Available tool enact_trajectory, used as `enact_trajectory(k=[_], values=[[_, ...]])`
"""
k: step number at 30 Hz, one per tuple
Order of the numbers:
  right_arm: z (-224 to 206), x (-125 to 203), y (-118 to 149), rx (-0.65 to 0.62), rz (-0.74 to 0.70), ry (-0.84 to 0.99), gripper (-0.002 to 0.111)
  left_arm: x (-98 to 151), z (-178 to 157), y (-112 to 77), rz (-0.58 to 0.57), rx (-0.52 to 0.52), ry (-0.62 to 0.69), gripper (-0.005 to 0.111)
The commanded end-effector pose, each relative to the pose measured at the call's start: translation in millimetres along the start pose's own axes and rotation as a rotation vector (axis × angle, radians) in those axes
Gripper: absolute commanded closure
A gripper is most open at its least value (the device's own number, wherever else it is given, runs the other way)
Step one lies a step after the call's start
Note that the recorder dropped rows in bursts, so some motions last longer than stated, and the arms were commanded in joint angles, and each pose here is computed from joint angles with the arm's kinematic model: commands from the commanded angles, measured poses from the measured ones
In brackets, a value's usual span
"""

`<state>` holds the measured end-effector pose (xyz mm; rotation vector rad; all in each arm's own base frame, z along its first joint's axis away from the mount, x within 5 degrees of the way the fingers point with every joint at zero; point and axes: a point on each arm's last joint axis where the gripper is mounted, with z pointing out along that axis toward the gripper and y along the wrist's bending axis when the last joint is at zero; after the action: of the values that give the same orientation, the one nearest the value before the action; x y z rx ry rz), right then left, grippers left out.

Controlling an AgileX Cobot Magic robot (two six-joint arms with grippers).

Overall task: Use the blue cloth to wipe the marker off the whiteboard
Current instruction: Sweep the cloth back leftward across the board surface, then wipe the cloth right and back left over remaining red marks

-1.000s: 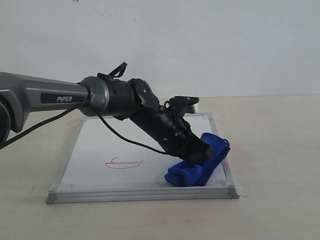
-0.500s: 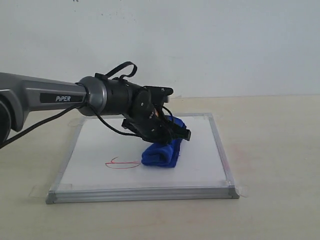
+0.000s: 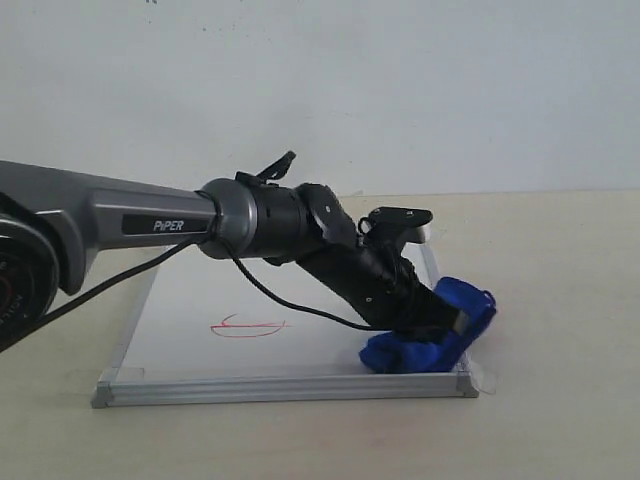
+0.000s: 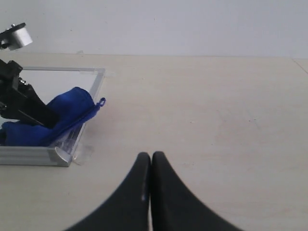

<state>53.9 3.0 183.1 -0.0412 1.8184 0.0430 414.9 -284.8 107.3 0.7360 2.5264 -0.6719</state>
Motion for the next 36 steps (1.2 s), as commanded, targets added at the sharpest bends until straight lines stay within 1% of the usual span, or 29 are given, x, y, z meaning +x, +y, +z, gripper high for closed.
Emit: enact_trajectory(k=[1, 3, 5, 8, 11, 14, 18, 21, 24, 28, 30, 33, 36], values=[[0, -1, 0, 0.006, -0.001, -0.013, 0.108, 15, -7, 55.6, -0.047, -0.254, 0.117, 0.103], [0, -1, 0, 0.006, -0.001, -0.013, 0.108, 14, -18, 71.9, -0.042, -0.304, 0.123, 0.103], [0, -1, 0, 0.006, -0.001, -0.013, 0.108, 12, -28, 83.9, -0.052, -0.329, 0.112, 0.103], [0, -1, 0, 0.006, -0.001, -0.013, 0.108, 8, -45, 98.4, -0.124, -0.348, 0.087, 0.103], [0, -1, 0, 0.006, -0.001, -0.013, 0.108, 9, -58, 117.6, -0.202, -0.387, 0.087, 0.103], [0, -1, 0, 0.006, -0.001, -0.013, 0.108, 17, -71, 142.8, -0.252, -0.455, 0.120, 0.103], [0, -1, 0, 0.006, -0.001, -0.013, 0.108, 33, -94, 179.6, -0.312, -0.548, 0.200, 0.103], [0, -1, 0, 0.006, -0.001, -0.013, 0.108, 42, -111, 201.9, -0.368, -0.578, 0.225, 0.103], [0, -1, 0, 0.006, -0.001, -0.013, 0.108, 50, -126, 217.1, -0.422, -0.590, 0.241, 0.103], [0, -1, 0, 0.006, -0.001, -0.013, 0.108, 53, -132, 220.5, -0.452, -0.585, 0.256, 0.103], [0, -1, 0, 0.006, -0.001, -0.013, 0.108, 53, -127, 213.9, -0.461, -0.547, 0.255, 0.103], [0, -1, 0, 0.006, -0.001, -0.013, 0.108, 55, -109, 196.2, -0.429, -0.452, 0.255, 0.103], [0, -1, 0, 0.006, -0.001, -0.013, 0.108, 59, -85, 169.1, -0.413, -0.342, 0.249, 0.103]])
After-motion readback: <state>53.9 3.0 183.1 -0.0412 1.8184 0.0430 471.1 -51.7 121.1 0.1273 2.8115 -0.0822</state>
